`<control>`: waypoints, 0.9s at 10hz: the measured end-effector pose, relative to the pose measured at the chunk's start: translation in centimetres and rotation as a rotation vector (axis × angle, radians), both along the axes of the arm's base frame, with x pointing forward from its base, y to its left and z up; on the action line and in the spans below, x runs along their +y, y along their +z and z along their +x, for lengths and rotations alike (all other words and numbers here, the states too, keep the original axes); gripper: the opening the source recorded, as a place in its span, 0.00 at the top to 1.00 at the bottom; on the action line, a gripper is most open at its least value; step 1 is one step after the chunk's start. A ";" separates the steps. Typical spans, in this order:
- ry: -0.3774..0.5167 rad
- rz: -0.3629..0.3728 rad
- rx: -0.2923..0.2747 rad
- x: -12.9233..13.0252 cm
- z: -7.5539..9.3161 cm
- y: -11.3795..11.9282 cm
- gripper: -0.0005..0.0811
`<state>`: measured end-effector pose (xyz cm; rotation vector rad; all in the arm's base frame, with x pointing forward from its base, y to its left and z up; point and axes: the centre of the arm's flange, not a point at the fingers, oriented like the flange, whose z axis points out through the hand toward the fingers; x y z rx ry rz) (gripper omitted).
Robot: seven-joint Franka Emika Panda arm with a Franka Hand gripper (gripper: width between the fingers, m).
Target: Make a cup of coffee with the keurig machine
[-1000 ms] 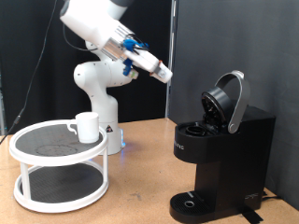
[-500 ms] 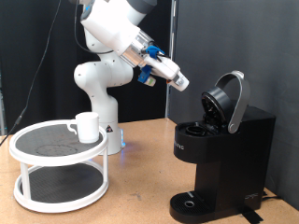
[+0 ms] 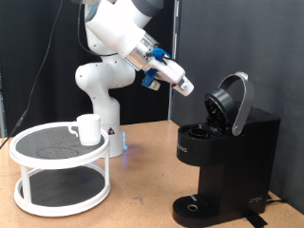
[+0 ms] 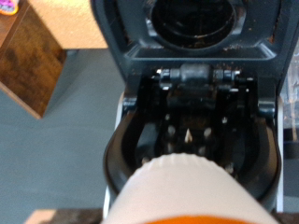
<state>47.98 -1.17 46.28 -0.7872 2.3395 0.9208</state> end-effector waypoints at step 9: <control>0.001 -0.084 0.117 2.8 2.4 -5.4 0.64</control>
